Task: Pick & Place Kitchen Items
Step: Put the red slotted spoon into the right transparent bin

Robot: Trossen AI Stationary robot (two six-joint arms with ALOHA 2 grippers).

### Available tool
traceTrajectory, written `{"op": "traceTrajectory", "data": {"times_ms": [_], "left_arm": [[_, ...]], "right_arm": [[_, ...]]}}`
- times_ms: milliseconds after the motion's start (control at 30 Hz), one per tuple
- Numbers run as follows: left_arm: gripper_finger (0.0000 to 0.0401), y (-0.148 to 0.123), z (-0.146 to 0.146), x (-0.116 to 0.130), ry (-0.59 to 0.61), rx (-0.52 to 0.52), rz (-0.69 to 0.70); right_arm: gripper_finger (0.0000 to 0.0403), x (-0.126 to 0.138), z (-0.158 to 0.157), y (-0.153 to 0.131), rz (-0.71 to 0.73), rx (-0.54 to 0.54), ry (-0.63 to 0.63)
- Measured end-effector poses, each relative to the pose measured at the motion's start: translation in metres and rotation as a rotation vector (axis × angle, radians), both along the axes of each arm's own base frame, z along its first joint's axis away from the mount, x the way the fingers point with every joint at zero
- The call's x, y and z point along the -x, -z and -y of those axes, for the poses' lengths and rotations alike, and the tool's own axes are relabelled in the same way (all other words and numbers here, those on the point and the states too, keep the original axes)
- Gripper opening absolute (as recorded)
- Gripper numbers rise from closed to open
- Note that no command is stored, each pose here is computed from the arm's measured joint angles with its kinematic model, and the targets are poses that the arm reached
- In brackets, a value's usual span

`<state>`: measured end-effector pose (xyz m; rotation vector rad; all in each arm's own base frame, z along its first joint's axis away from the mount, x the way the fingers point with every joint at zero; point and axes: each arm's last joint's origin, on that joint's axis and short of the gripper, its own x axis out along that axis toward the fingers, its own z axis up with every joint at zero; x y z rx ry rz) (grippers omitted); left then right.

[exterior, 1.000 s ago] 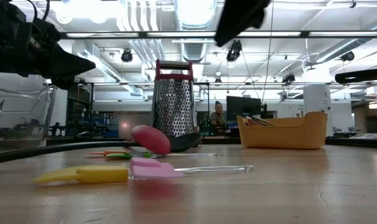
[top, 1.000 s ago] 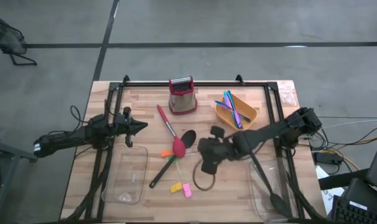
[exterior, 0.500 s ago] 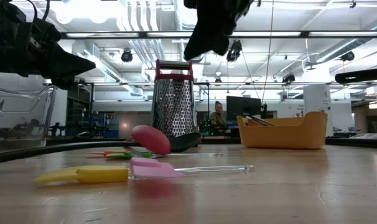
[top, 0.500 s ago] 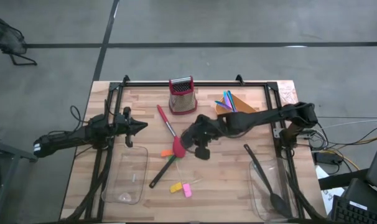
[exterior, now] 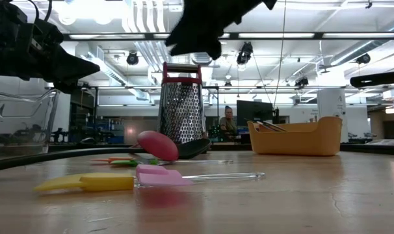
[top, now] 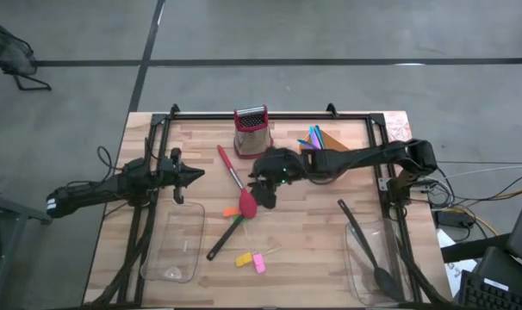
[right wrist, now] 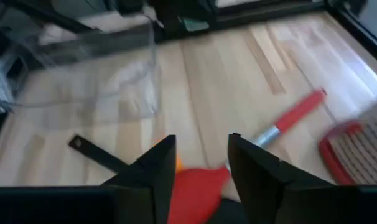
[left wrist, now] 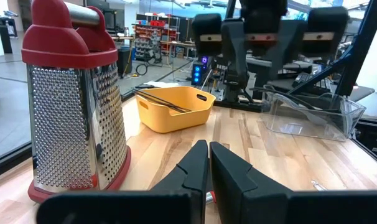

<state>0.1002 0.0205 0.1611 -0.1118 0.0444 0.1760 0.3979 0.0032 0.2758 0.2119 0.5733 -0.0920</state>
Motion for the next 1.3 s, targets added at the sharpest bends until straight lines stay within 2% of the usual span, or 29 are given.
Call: {"op": "traceTrajectory", "data": {"times_ms": [167, 300, 433, 600, 733, 800, 1100, 1300], "left_arm": [[0.0023, 0.000, 0.000, 0.000, 0.000, 0.000, 0.000], [0.0023, 0.000, 0.000, 0.000, 0.000, 0.000, 0.000], [0.0023, 0.000, 0.000, 0.000, 0.000, 0.000, 0.000], [0.0023, 0.000, 0.000, 0.000, 0.000, 0.000, 0.000], [0.0023, 0.000, 0.000, 0.000, 0.000, 0.000, 0.000], [0.0023, 0.000, 0.000, 0.000, 0.000, 0.000, 0.000], [0.0023, 0.000, 0.000, 0.000, 0.000, 0.000, 0.000], [0.0023, 0.000, 0.000, 0.000, 0.000, 0.000, 0.000]], "right_arm": [[0.0181, 0.003, 0.007, 0.002, -0.043, 0.043, -0.008], [0.0184, 0.005, 0.005, 0.001, -0.053, 0.016, -0.104], [0.0157, 0.006, 0.002, 0.001, -0.040, 0.017, -0.172], [0.0090, 0.017, 0.004, -0.002, -0.028, 0.034, -0.169], [0.0030, 0.040, 0.002, -0.014, 0.065, 0.052, -0.183], [0.0015, 0.056, 0.002, -0.016, 0.120, 0.074, -0.190], [0.0009, 0.136, 0.001, 0.006, 0.281, 0.102, -0.193], [0.0009, 0.174, 0.001, 0.021, 0.348, 0.046, -0.163]]}}
